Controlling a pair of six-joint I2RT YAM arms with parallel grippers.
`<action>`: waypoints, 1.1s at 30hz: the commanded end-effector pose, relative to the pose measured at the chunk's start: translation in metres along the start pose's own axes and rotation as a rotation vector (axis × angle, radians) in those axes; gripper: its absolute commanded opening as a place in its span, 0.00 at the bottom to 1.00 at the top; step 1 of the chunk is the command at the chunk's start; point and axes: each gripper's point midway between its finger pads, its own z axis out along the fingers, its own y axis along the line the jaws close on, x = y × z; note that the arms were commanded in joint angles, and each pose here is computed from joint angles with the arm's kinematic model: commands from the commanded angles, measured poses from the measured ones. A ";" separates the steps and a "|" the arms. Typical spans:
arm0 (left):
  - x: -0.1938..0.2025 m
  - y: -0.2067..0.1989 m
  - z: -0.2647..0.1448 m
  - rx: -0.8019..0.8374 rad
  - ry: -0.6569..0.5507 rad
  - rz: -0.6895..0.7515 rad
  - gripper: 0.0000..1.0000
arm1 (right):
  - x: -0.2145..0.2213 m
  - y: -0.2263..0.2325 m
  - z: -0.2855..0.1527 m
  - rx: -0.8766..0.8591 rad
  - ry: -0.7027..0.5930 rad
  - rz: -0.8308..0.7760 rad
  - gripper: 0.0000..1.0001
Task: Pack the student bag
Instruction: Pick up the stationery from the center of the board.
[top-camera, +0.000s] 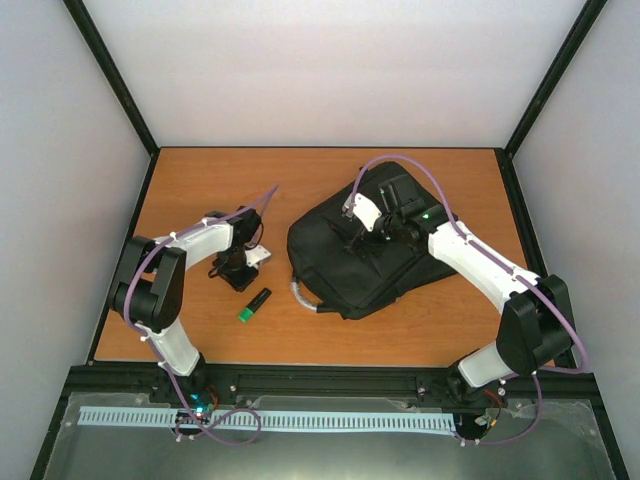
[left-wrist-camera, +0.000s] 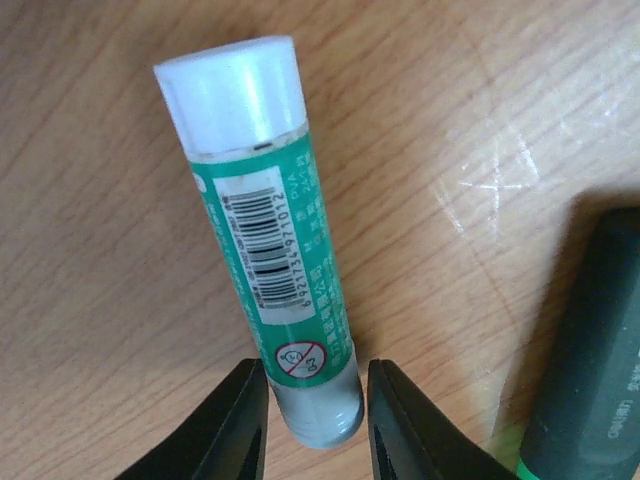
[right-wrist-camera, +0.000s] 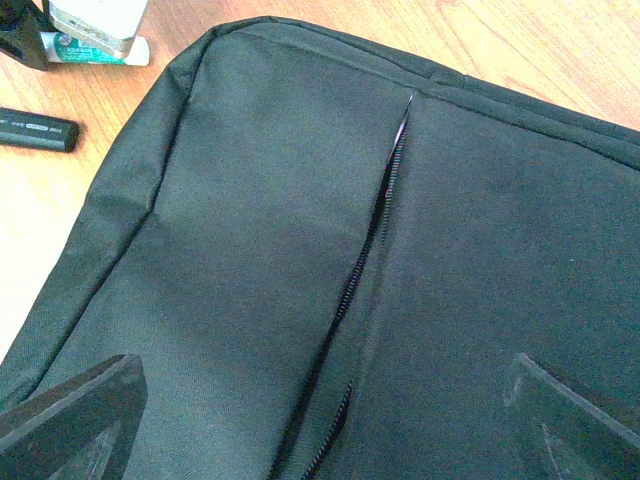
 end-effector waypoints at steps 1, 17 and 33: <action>-0.009 0.002 -0.006 0.007 -0.040 -0.005 0.30 | -0.005 0.000 -0.003 -0.003 -0.024 -0.004 1.00; -0.006 0.000 -0.026 0.012 -0.071 0.056 0.01 | -0.005 -0.021 -0.015 0.097 -0.026 0.007 1.00; -0.040 -0.076 -0.149 0.456 -0.309 0.177 0.04 | 0.015 -0.047 -0.018 0.232 0.052 0.002 0.99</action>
